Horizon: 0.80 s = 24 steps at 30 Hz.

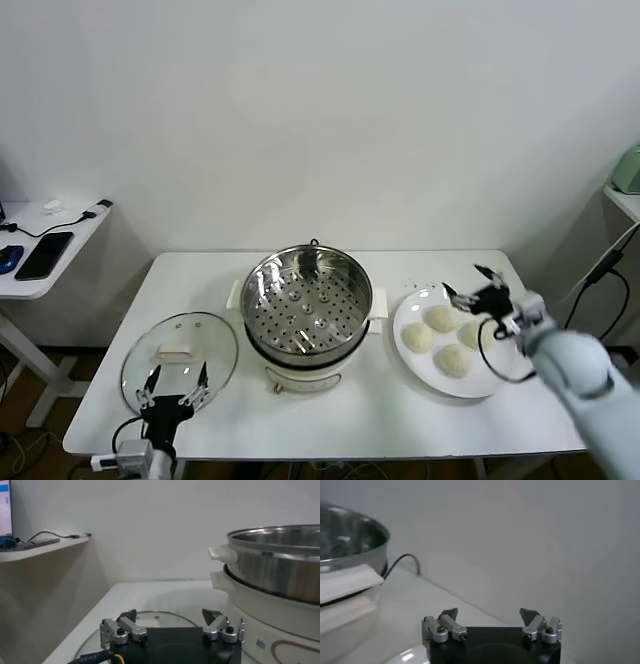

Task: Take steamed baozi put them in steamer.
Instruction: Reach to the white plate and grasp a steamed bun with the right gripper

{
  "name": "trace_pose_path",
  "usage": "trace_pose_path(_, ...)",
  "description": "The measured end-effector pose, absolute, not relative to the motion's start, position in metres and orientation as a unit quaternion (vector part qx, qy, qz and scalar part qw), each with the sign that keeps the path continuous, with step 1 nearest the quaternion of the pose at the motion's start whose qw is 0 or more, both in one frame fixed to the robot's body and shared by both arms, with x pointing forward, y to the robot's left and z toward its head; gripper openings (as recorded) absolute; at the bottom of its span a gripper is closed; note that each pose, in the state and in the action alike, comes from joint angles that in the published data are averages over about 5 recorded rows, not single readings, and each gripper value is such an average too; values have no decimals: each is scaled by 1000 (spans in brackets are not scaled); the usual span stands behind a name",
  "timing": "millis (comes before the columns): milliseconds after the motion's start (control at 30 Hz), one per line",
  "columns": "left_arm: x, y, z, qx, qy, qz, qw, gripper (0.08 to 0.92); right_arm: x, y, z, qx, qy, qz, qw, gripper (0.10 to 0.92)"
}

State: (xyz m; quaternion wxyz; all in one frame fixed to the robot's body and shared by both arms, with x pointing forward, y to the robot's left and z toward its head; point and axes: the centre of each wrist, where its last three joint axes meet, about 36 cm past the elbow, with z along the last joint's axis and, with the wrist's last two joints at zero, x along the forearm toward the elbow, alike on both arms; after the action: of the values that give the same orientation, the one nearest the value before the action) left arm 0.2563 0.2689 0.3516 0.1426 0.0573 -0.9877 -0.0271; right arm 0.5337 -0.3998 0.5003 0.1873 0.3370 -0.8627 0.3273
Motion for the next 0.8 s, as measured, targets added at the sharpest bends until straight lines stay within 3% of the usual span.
trace_pose_path(433,256,267,345,56,-988,-25,141,823,640,-403,570,535,-642,464,294,823)
trace_pose_path(800,256,269,340,57,-988,-25,142,823,672,-385,550,525,-558,495,410,823)
